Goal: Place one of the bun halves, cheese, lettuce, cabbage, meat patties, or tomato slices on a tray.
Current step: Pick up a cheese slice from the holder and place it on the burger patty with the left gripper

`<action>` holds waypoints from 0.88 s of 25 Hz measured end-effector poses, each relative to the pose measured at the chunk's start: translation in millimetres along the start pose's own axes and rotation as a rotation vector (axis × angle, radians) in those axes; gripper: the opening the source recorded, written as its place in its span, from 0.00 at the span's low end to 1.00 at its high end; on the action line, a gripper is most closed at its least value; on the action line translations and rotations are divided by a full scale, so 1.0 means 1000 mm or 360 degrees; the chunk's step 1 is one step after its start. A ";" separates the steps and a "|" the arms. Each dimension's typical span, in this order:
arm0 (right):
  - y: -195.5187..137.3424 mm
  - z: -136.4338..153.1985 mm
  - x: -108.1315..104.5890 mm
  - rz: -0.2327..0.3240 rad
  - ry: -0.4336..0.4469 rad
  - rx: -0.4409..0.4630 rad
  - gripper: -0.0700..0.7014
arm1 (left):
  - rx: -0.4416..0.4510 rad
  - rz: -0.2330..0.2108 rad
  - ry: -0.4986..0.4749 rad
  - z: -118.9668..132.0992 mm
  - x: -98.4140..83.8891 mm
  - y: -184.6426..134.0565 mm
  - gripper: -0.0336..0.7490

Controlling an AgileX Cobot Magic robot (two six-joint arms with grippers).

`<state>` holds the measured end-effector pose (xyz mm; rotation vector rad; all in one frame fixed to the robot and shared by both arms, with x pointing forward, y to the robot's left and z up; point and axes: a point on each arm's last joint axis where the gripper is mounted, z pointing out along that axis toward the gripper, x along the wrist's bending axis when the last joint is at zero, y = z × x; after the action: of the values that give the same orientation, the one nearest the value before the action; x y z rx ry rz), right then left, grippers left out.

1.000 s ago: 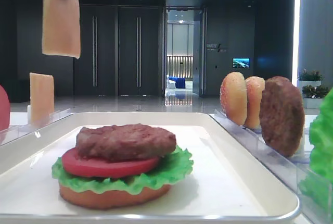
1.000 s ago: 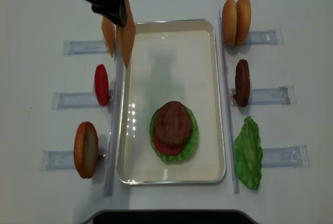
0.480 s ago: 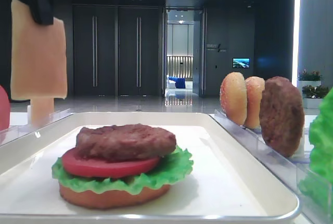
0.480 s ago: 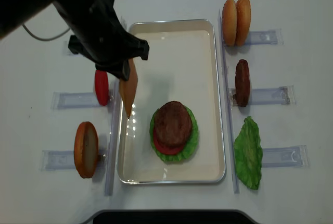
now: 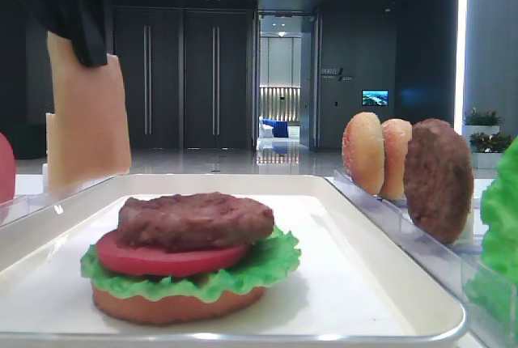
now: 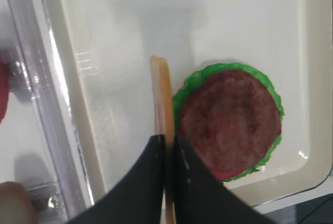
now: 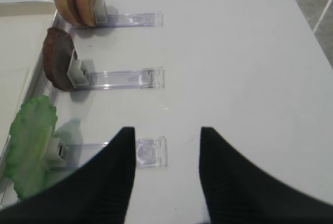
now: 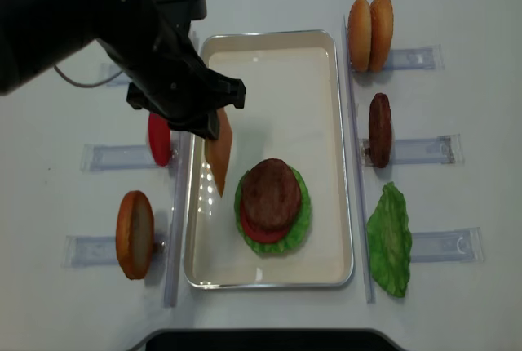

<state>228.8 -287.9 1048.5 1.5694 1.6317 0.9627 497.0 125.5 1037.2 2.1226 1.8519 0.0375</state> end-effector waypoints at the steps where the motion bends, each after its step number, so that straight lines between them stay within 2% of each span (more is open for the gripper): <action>1: 0.000 0.000 0.000 0.0000 0.0000 0.0000 0.46 | -0.0007 0.0006 -0.0034 0.000 -0.002 0.000 0.07; 8: 0.000 0.000 0.000 0.0000 0.0000 0.0000 0.46 | -0.0060 0.0045 -0.0266 -0.001 -0.015 0.003 0.07; 11: 0.000 0.000 0.000 0.0001 0.0000 0.0000 0.46 | -0.0083 0.0099 -0.0310 -0.001 -0.023 0.001 0.07; 16: 0.000 0.000 0.000 0.0001 0.0000 0.0000 0.46 | -0.0105 0.0208 -0.0373 0.000 -0.046 -0.010 0.07; 19: 0.000 0.000 0.000 0.0001 0.0000 0.0000 0.46 | -0.0135 0.0211 -0.0401 0.001 -0.052 -0.012 0.07; 22: 0.000 0.000 0.000 0.0002 0.0000 0.0000 0.46 | -0.0128 0.0197 -0.0392 0.007 -0.049 -0.016 0.07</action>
<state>228.8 -287.9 1048.5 1.5702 1.6312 0.9633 475.5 77.7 1036.0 2.0799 1.5529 -0.1142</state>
